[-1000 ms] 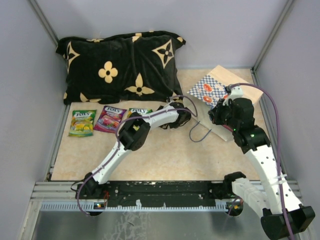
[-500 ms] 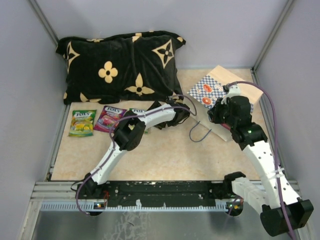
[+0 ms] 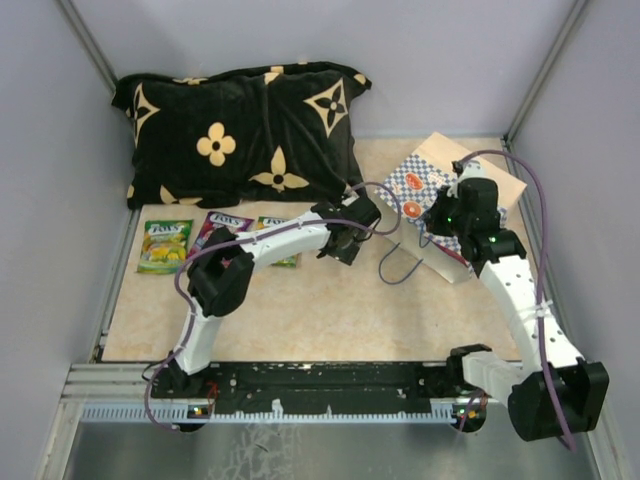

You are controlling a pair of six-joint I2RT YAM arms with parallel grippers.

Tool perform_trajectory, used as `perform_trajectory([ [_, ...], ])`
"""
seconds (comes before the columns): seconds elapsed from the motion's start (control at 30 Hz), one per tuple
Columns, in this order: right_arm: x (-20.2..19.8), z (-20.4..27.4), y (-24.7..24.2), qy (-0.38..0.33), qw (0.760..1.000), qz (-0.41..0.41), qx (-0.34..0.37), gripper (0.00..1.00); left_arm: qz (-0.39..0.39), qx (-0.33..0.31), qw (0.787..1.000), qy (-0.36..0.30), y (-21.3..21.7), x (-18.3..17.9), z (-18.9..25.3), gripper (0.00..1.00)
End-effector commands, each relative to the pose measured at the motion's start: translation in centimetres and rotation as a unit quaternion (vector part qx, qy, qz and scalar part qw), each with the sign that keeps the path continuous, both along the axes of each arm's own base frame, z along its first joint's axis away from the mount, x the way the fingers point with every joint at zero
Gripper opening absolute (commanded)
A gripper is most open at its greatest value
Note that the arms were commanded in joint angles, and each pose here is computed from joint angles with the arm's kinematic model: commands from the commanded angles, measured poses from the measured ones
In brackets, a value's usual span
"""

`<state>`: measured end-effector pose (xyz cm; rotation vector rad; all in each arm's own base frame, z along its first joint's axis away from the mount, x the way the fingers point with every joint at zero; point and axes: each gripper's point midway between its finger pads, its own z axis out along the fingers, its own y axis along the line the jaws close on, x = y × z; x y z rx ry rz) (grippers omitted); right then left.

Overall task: Take the snacks out of the paper bag
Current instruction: Place the snack at the center of the board, then take out the snack from the paper bag.

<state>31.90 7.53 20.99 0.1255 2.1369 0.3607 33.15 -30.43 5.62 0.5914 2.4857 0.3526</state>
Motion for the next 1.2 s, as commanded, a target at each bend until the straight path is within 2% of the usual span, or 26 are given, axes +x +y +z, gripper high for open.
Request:
perform_trajectory([
  [0.0,2.7,3.5,0.0,-0.051,0.999,-0.005,0.008,0.0,-0.068,-0.154,0.985,-0.029,-5.6,0.2,5.2,1.0],
  [0.17,4.8,3.9,-1.9,-0.051,0.998,-0.029,0.02,0.0,-0.119,-0.245,0.962,-0.03,-8.2,-1.5,8.2,1.0],
  [0.37,7.7,4.6,-2.7,-0.049,0.998,-0.044,0.024,0.0,-0.172,-0.368,0.914,-0.005,-12.1,-4.1,10.4,1.0],
  [0.5,9.5,4.9,-4.5,-0.047,0.996,-0.066,0.024,0.0,-0.189,-0.432,0.881,0.021,-14.7,-5.7,9.9,1.0],
  [0.6,10.4,5.2,-6.8,-0.047,0.993,-0.092,0.049,0.0,-0.203,-0.468,0.859,0.045,-16.6,-7.0,9.0,1.0],
  [0.8,11.6,6.2,-8.3,-0.054,0.991,-0.106,0.068,0.0,-0.23,-0.565,0.789,0.069,-21.1,-8.5,9.3,1.0],
  [0.97,11.2,5.9,-7.7,-0.057,0.991,-0.095,0.079,0.0,-0.211,-0.598,0.77,0.072,-24.7,-6.7,8.0,0.99],
  [1.17,10.1,6.3,-7.2,-0.073,0.989,-0.089,0.089,0.0,-0.151,-0.629,0.762,0.042,-26.8,-3.9,7.5,0.98],
])
